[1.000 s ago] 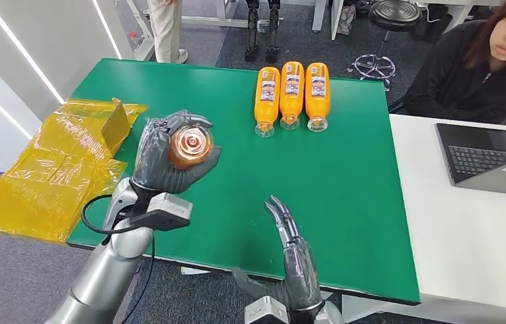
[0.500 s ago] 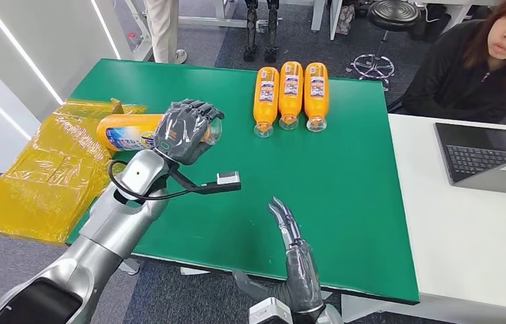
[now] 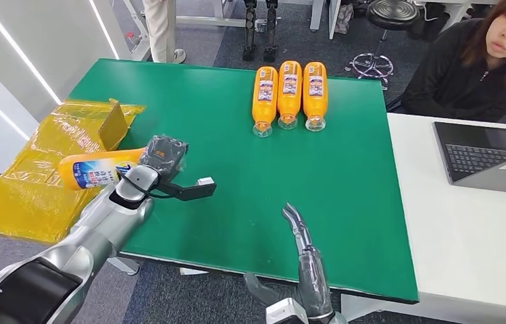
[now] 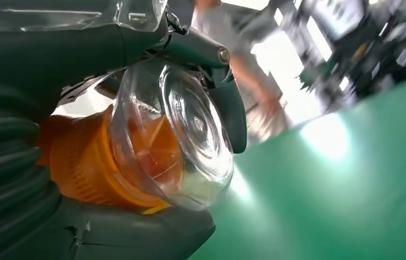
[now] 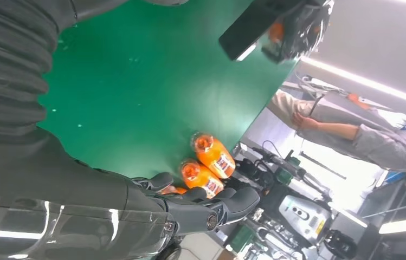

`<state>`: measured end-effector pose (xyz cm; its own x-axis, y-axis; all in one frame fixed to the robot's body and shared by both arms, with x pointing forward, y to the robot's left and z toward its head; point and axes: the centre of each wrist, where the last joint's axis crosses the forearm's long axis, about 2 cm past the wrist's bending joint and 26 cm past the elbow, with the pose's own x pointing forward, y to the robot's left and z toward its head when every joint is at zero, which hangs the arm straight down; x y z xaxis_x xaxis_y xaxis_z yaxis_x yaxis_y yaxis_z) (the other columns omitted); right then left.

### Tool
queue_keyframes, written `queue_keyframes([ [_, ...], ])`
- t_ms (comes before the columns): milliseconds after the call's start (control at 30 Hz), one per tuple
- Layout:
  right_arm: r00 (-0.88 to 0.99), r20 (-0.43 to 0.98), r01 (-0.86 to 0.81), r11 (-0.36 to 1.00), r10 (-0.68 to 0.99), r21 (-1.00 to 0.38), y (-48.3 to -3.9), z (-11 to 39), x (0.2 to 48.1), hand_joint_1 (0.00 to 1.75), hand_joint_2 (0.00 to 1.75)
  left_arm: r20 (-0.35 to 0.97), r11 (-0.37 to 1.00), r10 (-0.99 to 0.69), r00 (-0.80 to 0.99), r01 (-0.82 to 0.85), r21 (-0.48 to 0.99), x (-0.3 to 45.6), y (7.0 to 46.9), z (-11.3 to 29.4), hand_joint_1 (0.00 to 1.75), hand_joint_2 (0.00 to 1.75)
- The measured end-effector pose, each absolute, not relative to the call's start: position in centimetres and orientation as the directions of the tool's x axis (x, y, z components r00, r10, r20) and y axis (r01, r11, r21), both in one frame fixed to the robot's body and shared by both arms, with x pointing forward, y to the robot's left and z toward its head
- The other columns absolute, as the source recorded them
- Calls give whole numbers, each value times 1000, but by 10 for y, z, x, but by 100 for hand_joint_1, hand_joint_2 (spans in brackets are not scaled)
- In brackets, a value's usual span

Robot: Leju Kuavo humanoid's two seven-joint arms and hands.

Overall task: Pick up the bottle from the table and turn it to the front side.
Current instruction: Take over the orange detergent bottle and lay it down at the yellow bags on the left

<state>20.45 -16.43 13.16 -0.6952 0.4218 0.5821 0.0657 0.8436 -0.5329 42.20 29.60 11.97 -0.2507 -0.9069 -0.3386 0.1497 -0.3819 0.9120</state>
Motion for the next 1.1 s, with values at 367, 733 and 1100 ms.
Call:
queue_keyframes([
  [367,-670,617,25,843,413,-538,-177,121,197,0,175,-408,-418,-908,-94,269,868,420,341,117,0,175],
  [733,-666,619,-4,828,416,-561,-177,119,206,0,175,-435,-441,-897,-79,245,864,418,356,116,0,175],
  [1100,-637,609,42,810,472,-584,-177,116,197,0,175,-190,-133,-932,-307,-199,971,435,294,150,0,175],
])
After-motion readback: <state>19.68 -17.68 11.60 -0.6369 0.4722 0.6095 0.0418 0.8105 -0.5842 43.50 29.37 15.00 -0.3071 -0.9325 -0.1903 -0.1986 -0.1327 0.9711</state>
